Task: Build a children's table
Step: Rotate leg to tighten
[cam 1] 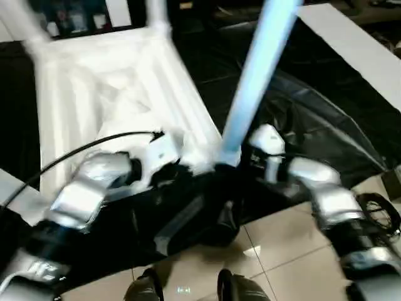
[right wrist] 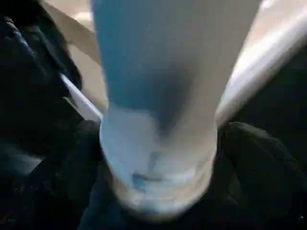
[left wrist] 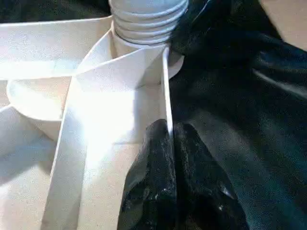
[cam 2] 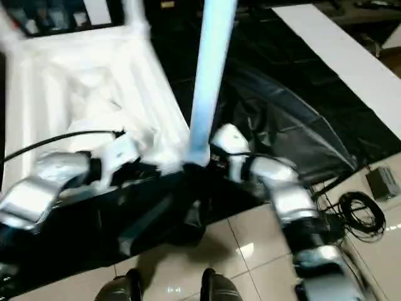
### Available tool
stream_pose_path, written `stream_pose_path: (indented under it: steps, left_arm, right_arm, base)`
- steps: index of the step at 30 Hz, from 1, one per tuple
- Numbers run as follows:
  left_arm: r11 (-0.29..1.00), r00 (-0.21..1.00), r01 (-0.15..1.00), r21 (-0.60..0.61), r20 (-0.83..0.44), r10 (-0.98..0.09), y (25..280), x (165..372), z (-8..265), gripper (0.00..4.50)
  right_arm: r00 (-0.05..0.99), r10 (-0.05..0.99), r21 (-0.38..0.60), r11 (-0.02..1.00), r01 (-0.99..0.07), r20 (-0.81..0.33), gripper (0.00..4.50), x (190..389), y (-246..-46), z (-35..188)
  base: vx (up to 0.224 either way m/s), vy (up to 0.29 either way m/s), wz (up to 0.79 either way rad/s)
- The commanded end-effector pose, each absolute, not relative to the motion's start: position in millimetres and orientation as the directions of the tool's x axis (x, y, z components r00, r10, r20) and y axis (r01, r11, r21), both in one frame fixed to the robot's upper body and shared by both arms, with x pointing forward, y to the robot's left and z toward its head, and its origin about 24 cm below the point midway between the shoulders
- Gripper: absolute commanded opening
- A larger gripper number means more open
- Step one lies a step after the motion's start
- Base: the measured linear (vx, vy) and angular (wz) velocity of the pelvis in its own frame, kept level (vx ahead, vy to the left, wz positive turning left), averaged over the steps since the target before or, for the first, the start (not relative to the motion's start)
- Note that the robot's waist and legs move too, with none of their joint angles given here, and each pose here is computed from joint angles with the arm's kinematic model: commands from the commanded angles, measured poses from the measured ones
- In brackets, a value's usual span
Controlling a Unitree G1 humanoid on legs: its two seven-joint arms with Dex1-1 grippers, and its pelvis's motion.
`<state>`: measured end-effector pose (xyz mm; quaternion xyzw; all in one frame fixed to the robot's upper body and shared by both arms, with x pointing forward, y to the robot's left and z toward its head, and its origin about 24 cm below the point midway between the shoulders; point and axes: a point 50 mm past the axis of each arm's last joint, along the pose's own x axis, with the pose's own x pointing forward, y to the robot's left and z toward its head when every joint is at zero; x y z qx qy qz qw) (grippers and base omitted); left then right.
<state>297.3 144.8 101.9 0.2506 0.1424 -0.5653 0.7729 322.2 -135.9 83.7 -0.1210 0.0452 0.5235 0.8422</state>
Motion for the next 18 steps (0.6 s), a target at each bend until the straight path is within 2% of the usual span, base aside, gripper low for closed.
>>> stream_pose_path:
  steps: [1,7,8,10,11,15,18]
  left_arm:
    - [0.182,0.219,0.976,0.123,-0.554,-0.803,140.9,286.4,80.3,0.00]
    - [0.177,0.220,0.975,0.132,-0.552,-0.804,145.2,287.1,84.2,0.00]
    - [0.176,0.219,0.976,0.131,-0.552,-0.804,145.4,287.0,84.1,0.00]
    - [0.176,0.219,0.976,0.130,-0.554,-0.803,146.0,287.0,83.6,0.00]
    - [0.175,0.217,0.976,0.129,-0.554,-0.804,146.1,287.0,83.5,0.00]
    - [0.179,0.223,0.975,0.134,-0.552,-0.803,145.8,287.8,83.2,0.00]
    - [0.179,0.223,0.975,0.132,-0.552,-0.804,145.6,287.9,83.2,0.00]
  right_arm:
    - [0.407,0.890,-0.145,0.384,-0.912,-0.203,4.25,319.1,-135.9,86.2]
    - [0.339,0.913,-0.129,0.317,-0.940,-0.226,4.25,316.5,-133.7,89.5]
    - [0.332,0.915,-0.125,0.311,-0.942,-0.230,4.10,316.6,-133.7,89.3]
    - [0.318,0.917,-0.123,0.296,-0.947,-0.243,4.10,316.3,-133.7,87.8]
    - [0.314,0.916,-0.121,0.292,-0.949,-0.248,3.87,316.5,-134.2,86.7]
    - [0.323,0.914,-0.116,0.303,-0.946,-0.246,3.54,317.9,-135.2,86.3]
    - [0.327,0.912,-0.113,0.308,-0.945,-0.247,3.41,318.6,-135.7,86.2]
  base:
    - [0.000,0.000,0.00]
    - [0.000,0.000,0.00]
    - [0.000,0.000,0.00]
    - [0.000,0.000,0.00]
    - [0.000,0.000,0.00]
    - [0.000,0.000,0.00]
    - [0.000,0.000,0.00]
